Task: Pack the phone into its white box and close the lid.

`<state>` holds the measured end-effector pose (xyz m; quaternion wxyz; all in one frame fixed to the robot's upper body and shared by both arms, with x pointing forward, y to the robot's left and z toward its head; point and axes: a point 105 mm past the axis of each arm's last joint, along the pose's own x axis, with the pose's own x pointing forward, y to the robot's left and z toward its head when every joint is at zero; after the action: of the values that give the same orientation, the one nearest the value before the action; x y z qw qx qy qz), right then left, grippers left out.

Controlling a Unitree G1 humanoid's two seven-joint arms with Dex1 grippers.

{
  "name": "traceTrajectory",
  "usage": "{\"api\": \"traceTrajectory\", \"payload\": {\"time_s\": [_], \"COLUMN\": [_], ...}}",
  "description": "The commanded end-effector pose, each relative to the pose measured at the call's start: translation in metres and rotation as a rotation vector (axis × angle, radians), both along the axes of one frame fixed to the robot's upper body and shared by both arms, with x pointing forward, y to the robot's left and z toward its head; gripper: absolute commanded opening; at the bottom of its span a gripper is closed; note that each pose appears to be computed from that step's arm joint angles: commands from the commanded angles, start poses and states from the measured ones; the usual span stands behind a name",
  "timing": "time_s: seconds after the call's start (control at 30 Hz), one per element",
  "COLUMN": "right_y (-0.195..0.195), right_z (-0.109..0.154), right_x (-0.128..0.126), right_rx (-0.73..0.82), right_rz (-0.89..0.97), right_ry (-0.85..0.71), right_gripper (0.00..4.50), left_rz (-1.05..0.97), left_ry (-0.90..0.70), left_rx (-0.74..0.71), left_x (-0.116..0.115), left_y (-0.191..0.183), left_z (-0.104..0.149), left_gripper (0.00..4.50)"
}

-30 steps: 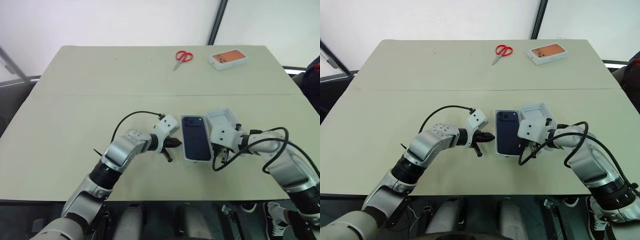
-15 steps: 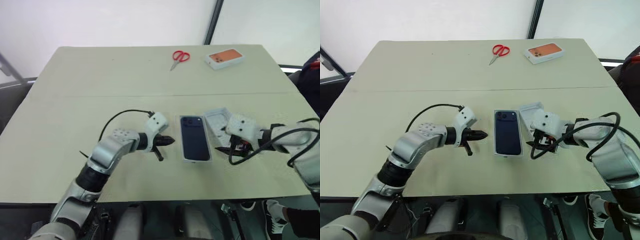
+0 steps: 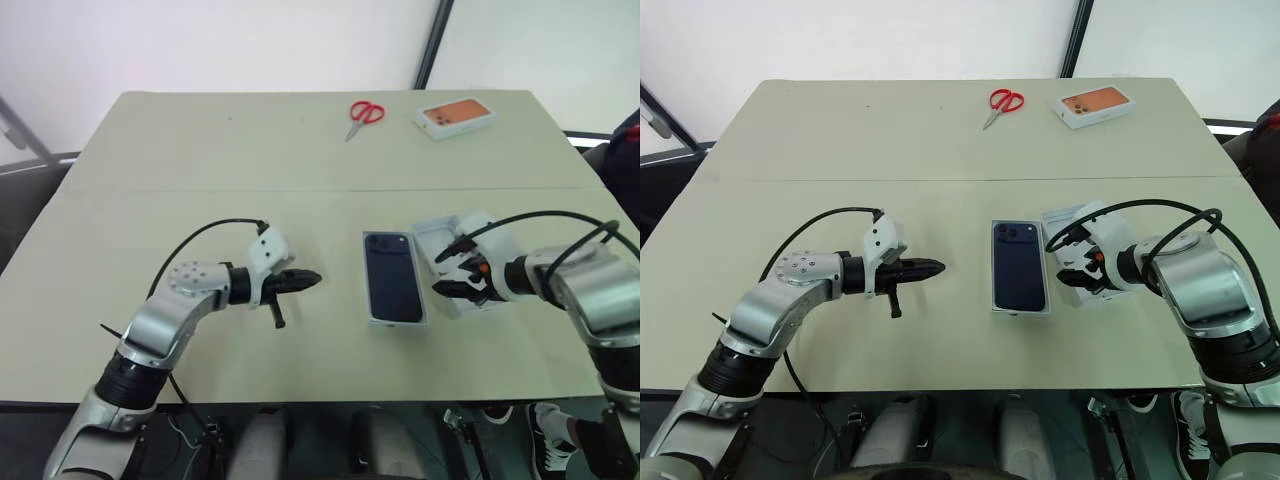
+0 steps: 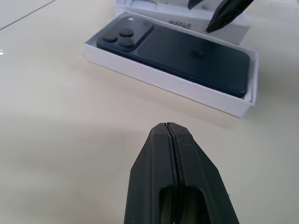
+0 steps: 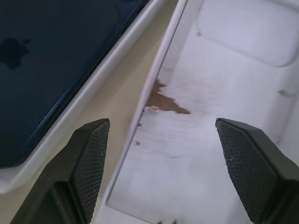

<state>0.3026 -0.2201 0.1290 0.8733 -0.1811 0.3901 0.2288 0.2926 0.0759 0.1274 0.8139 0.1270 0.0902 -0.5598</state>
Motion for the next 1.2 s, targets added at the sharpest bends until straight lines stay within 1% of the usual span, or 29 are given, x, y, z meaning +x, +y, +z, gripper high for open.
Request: {"api": "traceTrajectory", "payload": {"time_s": [0.03, 0.07, 0.1, 0.17, 0.27, 0.3, 0.4, 0.5, 0.53, 0.63, 0.7, 0.8, 0.87, 0.9, 0.93, 1.0, 1.03, 1.1, 1.13, 1.2], "right_y": [0.002, 0.004, 0.005, 0.006, 0.005, 0.006, 0.009, 0.013, 0.014, 0.042, 0.059, 0.096, 0.11, 0.123, 0.131, 0.145, 0.149, 0.172, 0.178, 0.187], "right_z": [0.002, 0.001, 0.0, 0.0, 0.002, 0.005, 0.013, 0.05, 0.058, 0.099, 0.112, 0.108, 0.102, 0.102, 0.102, 0.095, 0.094, 0.084, 0.083, 0.066], "right_x": [0.0, -0.001, -0.002, -0.002, -0.001, 0.0, 0.004, 0.018, 0.021, 0.025, 0.02, 0.001, -0.007, -0.016, -0.022, -0.028, -0.027, -0.036, -0.039, -0.048], "right_rx": [0.02, 0.033, 0.042, 0.054, 0.091, 0.116, 0.17, 0.252, 0.282, 0.605, 0.739, 0.895, 0.956, 1.01, 1.065, 1.175, 1.192, 1.285, 1.314, 1.315], "right_rz": [-0.038, -0.048, -0.062, -0.086, -0.127, -0.128, -0.135, -0.147, -0.147, -0.011, 0.086, 0.236, 0.263, 0.284, 0.271, 0.193, 0.167, 0.109, 0.083, 0.006], "right_ry": [0.008, 0.022, 0.032, 0.042, 0.045, 0.04, 0.011, -0.135, -0.159, -0.208, -0.196, -0.102, -0.046, -0.023, 0.011, 0.089, 0.09, 0.131, 0.14, 0.193], "right_gripper": [3.29, 2.98, 2.54, 1.61, 0.11, 0.04, 0.04, 0.04, 0.04, 0.04, 0.04, 0.04, 0.04, 0.04, 0.04, 0.04, 0.04, 0.04, 0.04, 0.04], "left_rz": [-0.041, -0.047, -0.053, -0.059, -0.051, -0.048, -0.043, 0.013, 0.029, 0.112, 0.13, 0.126, 0.125, 0.131, 0.135, 0.161, 0.167, 0.209, 0.22, 0.227], "left_ry": [-0.077, -0.078, -0.078, -0.079, -0.074, -0.073, -0.071, -0.075, -0.074, -0.083, -0.094, -0.113, -0.116, -0.119, -0.122, -0.123, -0.123, -0.126, -0.127, -0.129], "left_rx": [-0.047, -0.052, -0.055, -0.057, -0.048, -0.048, -0.052, -0.062, -0.065, -0.097, -0.135, -0.2, -0.198, -0.182, -0.171, -0.145, -0.141, -0.12, -0.115, -0.108], "left_x": [-0.008, -0.01, -0.012, -0.014, -0.013, -0.013, -0.011, -0.003, -0.001, 0.01, 0.012, 0.01, 0.01, 0.01, 0.01, 0.012, 0.013, 0.015, 0.015, 0.014], "left_y": [-0.002, -0.002, -0.003, -0.004, -0.004, -0.004, -0.003, 0.006, 0.009, 0.025, 0.03, 0.034, 0.037, 0.041, 0.044, 0.052, 0.054, 0.065, 0.068, 0.07], "left_z": [0.017, 0.017, 0.017, 0.016, 0.012, 0.011, 0.01, 0.011, 0.011, 0.014, 0.02, 0.032, 0.033, 0.032, 0.031, 0.028, 0.028, 0.026, 0.026, 0.025], "left_gripper": [0.0, 0.0, 0.0, 0.0, 0.0, 0.0, 0.0, 0.0, 0.0, 0.0, 0.0, 0.0, 0.0, 0.0, 0.0, 0.0, 0.0, 0.0, 0.0, 0.0]}}
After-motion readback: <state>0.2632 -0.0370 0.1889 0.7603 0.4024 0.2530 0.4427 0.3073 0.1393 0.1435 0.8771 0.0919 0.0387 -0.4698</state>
